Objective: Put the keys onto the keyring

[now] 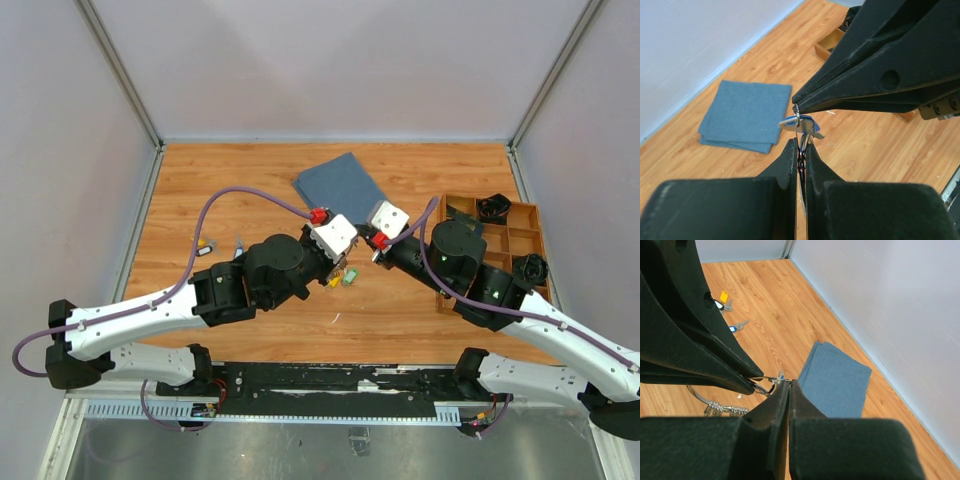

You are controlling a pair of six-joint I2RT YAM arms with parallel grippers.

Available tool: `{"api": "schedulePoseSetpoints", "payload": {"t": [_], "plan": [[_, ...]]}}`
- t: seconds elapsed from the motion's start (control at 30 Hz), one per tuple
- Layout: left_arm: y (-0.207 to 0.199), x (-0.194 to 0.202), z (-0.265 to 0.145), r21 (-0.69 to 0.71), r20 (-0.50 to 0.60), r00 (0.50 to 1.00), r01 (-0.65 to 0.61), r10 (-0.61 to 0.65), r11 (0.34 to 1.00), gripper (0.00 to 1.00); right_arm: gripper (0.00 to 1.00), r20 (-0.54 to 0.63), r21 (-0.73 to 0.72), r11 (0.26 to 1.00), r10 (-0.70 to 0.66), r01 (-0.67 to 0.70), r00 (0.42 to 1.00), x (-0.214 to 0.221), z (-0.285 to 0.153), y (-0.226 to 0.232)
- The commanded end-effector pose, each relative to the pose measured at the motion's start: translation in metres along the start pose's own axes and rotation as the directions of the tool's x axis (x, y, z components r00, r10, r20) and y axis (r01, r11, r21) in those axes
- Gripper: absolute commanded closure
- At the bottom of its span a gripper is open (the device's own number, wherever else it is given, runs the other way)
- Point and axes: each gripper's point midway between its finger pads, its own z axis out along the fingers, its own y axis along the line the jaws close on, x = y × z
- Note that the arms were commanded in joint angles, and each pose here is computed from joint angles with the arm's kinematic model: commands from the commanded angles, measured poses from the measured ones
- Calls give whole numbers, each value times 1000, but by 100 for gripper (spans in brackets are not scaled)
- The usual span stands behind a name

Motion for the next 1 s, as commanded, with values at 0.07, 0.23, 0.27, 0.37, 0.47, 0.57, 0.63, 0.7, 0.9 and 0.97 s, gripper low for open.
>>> {"api": "schedulePoseSetpoints", "payload": {"t": [0.07,0.23,0.27,0.37,0.47,0.57,0.63,0.7,0.9,0.97], "plan": [[-18,-14,-9,121,69,998,-1,-8,993,99,100,43,-30,999,-11,12,999,-19,-7,1],[-25,-12,-10,157,76,997,7,-19,988,100,94,34,-102,995,-19,22,999,-17,-10,13],[-25,-12,-10,157,76,997,10,-22,987,99,92,28,-113,993,-20,23,999,-15,-11,15],[-24,-12,-10,154,75,997,20,-32,988,100,86,12,-108,994,-19,20,1000,-12,-15,13],[-23,-11,-11,146,78,996,33,-45,989,100,78,18,-68,998,-8,10,1000,-13,-24,6],[-19,-9,-11,124,74,996,46,-55,991,99,76,26,-23,1000,10,-9,1000,-17,-36,-4],[-15,-8,-10,100,73,995,54,-61,994,99,76,18,18,999,38,-39,999,-19,-45,-13],[-11,-5,-9,75,69,996,58,-63,995,100,74,2,43,994,100,-100,995,-19,-52,-17],[-1,0,-6,3,66,996,67,-67,998,100,63,-93,85,913,406,-399,909,-15,-53,-8],[1,1,-6,-9,71,995,71,-70,997,100,60,-137,110,852,523,-512,841,-11,-49,0]]}}
